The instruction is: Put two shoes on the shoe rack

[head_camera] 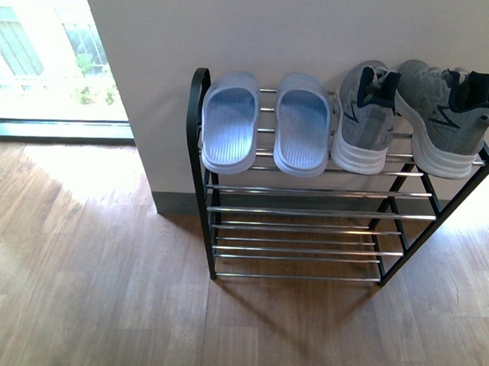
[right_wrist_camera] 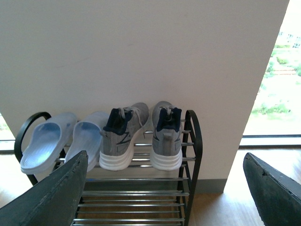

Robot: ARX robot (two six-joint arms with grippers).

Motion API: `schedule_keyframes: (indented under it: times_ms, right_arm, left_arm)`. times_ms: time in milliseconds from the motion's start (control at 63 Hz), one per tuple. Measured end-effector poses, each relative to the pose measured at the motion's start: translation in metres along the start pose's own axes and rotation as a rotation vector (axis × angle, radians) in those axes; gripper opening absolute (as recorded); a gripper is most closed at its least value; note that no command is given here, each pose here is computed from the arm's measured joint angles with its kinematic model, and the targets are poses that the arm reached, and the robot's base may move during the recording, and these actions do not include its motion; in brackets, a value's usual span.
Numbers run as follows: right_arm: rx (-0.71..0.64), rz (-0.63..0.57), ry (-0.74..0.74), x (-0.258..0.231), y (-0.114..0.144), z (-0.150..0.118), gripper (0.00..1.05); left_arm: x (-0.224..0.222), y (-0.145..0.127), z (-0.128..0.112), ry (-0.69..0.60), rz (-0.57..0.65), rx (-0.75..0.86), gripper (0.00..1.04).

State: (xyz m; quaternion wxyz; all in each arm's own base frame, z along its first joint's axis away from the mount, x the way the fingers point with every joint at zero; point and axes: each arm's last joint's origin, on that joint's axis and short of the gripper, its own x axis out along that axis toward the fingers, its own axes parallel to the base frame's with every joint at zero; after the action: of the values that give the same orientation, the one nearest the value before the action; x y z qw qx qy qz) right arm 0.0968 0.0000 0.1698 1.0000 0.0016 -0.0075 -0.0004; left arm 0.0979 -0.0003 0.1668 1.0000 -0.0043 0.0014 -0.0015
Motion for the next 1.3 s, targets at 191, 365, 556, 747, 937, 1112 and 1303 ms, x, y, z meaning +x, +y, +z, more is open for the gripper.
schedule_keyframes:
  times_ms: [191,365,556,747,937,1112,1303]
  right_arm:
    - [0.0,0.001,0.0,0.0,0.0,0.0,0.96]
    - [0.0,0.001,0.0,0.0,0.0,0.0,0.96]
    - [0.0,0.001,0.0,0.0,0.0,0.0,0.96]
    - [0.0,0.001,0.0,0.0,0.0,0.0,0.96]
    - [0.0,0.001,0.0,0.0,0.0,0.0,0.96]
    - [0.0,0.001,0.0,0.0,0.0,0.0,0.96]
    - [0.0,0.001,0.0,0.0,0.0,0.0,0.96]
  left_arm:
    - [0.0,0.0,0.0,0.0,0.0,0.002,0.95]
    - [0.0,0.0,0.0,0.0,0.0,0.002,0.95]
    - [0.0,0.0,0.0,0.0,0.0,0.002,0.95]
    - [0.0,0.0,0.0,0.0,0.0,0.002,0.95]
    - [0.0,0.0,0.0,0.0,0.001,0.002,0.95]
    - [0.0,0.0,0.0,0.0,0.0,0.002,0.95]
    - [0.0,0.0,0.0,0.0,0.0,0.002,0.95]
